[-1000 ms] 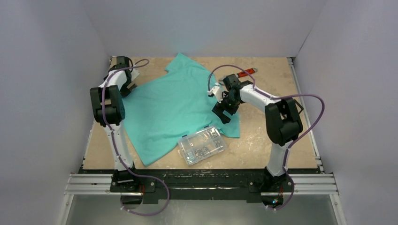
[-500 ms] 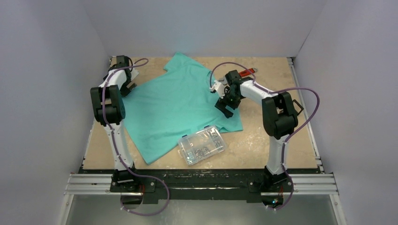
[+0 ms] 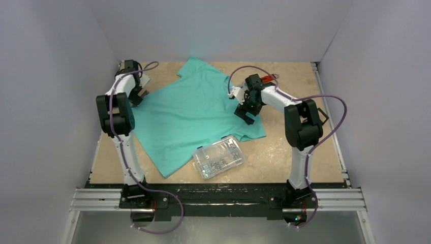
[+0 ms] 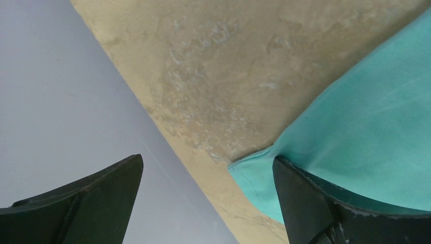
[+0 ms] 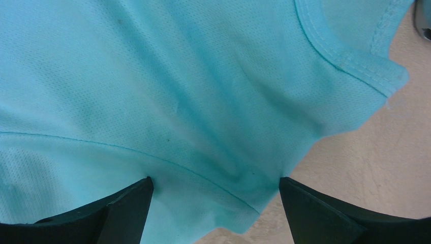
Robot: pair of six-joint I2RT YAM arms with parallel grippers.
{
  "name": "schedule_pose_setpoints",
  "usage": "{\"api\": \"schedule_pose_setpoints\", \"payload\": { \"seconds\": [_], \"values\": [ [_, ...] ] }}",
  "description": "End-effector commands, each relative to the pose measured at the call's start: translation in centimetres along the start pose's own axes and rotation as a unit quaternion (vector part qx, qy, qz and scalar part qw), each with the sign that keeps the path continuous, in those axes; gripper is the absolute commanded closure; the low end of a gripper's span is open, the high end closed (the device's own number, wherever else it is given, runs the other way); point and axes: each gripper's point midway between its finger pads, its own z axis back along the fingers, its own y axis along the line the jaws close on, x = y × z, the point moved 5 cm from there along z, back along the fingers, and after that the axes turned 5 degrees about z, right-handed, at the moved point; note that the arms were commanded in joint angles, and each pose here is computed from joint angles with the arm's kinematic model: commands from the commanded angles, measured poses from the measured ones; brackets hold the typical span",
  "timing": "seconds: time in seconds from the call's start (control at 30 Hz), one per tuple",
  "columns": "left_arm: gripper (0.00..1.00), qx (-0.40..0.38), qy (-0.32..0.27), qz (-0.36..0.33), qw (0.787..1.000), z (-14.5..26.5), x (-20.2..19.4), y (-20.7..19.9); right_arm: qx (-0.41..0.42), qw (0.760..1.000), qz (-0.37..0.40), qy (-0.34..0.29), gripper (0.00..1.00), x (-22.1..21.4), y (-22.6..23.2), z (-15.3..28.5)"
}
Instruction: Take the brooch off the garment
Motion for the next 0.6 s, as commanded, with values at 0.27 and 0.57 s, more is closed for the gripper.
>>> {"api": "schedule_pose_setpoints", "payload": {
  "seconds": [0.27, 0.57],
  "values": [
    [0.0, -0.096, -0.122, 0.103, 0.982, 11.7, -0.1, 1.2, 0.005, 0.997, 0.015, -0.071, 0.01, 1.7, 0.1, 6.1],
    [0.0, -0.155, -0.167, 0.165, 0.959, 17.1, -1.2, 0.2, 0.048, 0.997, -0.026, -0.059, 0.01, 0.0, 2.7, 3.6]
  ]
}}
